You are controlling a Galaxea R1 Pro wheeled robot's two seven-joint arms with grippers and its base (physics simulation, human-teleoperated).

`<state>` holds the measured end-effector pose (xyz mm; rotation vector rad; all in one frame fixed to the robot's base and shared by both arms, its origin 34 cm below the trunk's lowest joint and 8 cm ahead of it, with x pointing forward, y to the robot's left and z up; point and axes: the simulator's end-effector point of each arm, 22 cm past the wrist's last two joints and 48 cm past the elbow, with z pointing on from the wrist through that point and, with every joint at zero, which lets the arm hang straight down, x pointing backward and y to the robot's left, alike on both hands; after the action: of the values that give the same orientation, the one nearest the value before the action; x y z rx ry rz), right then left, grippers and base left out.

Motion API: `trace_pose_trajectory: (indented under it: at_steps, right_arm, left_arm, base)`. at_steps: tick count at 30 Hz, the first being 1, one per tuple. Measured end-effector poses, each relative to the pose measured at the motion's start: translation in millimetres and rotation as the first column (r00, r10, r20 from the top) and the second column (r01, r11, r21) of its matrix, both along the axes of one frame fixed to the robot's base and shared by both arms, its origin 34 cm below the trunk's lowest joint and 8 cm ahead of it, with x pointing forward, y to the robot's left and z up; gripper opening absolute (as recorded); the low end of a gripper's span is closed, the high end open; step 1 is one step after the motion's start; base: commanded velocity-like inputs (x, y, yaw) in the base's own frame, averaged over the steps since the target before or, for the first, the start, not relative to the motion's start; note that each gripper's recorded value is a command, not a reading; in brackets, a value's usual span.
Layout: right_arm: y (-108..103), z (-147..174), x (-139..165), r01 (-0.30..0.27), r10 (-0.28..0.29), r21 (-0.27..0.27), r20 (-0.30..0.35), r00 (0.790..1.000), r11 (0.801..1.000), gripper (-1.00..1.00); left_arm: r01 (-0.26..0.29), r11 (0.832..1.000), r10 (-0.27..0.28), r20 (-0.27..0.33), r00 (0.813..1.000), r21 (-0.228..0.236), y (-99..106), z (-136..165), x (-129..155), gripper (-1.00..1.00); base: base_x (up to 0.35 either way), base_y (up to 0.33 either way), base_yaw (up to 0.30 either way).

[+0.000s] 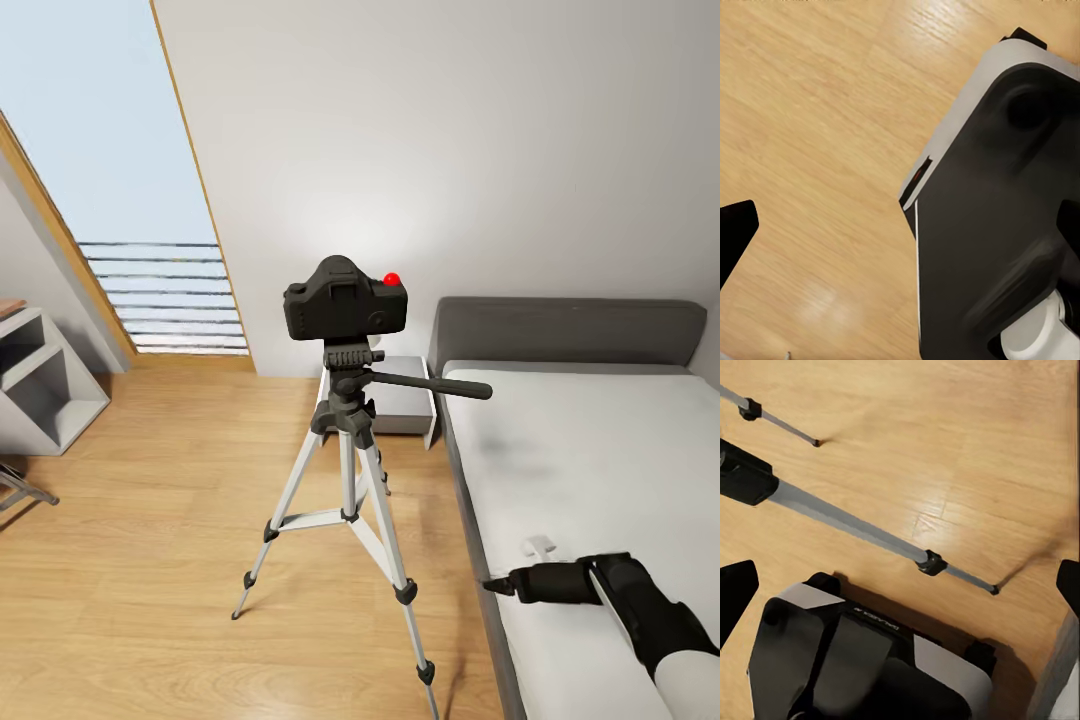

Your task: Attach the digital camera to the camera tripod in the bedroom.

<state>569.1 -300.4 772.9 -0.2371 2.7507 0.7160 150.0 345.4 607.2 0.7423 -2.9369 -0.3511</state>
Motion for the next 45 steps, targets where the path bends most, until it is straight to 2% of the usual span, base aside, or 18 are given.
trace_pose_trajectory:
  at_steps: [5,9,14,17,21,29,30,33,34,36,40,42,45]
  right_arm:
    - [-13,-14,-11,0.028,-0.029,-0.034,-0.030,0.999,0.999,1.00]
    - [-27,-30,-19,0.051,-0.055,-0.094,-0.044,0.998,0.994,1.00]
    - [-47,-54,-35,0.078,-0.090,-0.191,-0.059,0.994,0.979,1.00]
    - [-54,-65,-44,0.085,-0.101,-0.228,-0.059,0.993,0.970,1.00]
    - [-58,-75,-54,0.087,-0.105,-0.250,-0.060,0.993,0.964,1.00]
    - [-57,-88,-72,0.086,-0.111,-0.256,-0.084,0.990,0.963,1.00]
    - [-58,-99,-89,0.081,-0.112,-0.269,-0.099,0.989,0.960,1.00]
    - [-63,-111,-107,0.082,-0.117,-0.301,-0.099,0.988,0.950,1.00]
    - [-68,-121,-125,0.081,-0.121,-0.333,-0.100,0.988,0.939,1.00]
    - [-62,-130,-140,0.078,-0.117,-0.341,-0.094,0.989,0.937,1.00]
    - [-52,-134,-146,0.072,-0.107,-0.337,-0.088,0.990,0.939,1.00]
    - [-27,-143,-164,0.026,-0.070,-0.335,-0.119,0.990,0.942,1.00]
    - [-17,-150,-175,0.005,-0.049,-0.368,-0.110,0.993,0.930,1.00]
  left_arm:
    - [-0.001,1.000,0.001,0.000,1.000,0.000,0,0,0,1.00]
    - [-0.001,1.000,0.001,0.001,1.000,0.000,0,0,0,1.00]
    - [-0.001,1.000,0.001,0.001,1.000,0.000,-1,0,0,1.00]
    - [-0.001,1.000,0.001,0.001,1.000,-0.001,-1,0,0,1.00]
    - [-0.001,1.000,0.001,0.001,1.000,-0.001,-1,0,0,1.00]
    - [-0.002,1.000,0.002,0.001,1.000,-0.001,-1,0,0,1.00]
    - [-0.001,1.000,0.001,-0.001,1.000,-0.002,-1,0,-1,1.00]
    - [-0.001,1.000,0.001,-0.001,1.000,-0.007,-6,-1,-1,1.00]
    - [-0.001,1.000,0.001,-0.001,1.000,-0.011,-9,-1,-1,1.00]
    - [-0.001,1.000,0.001,-0.001,1.000,-0.013,-10,-1,-1,1.00]
    - [-0.001,1.000,0.001,-0.001,1.000,-0.013,-10,-1,-1,1.00]
    - [-0.001,1.000,0.001,-0.001,1.000,-0.013,-11,-1,-1,1.00]
    - [-0.001,1.000,0.001,-0.001,1.000,-0.013,-11,-1,-1,1.00]
  base:
    - [0.000,0.000,0.000]
    - [0.000,0.000,0.000]
    - [0.000,0.000,0.000]
    - [0.000,0.000,0.000]
    - [0.000,0.000,0.000]
    - [0.000,0.000,0.000]
    - [0.000,0.000,0.000]
    - [0.000,0.000,0.000]
    - [0.000,0.000,0.000]
    - [0.000,0.000,0.000]
    - [0.000,0.000,0.000]
    - [0.000,0.000,0.000]
    - [0.000,0.000,0.000]
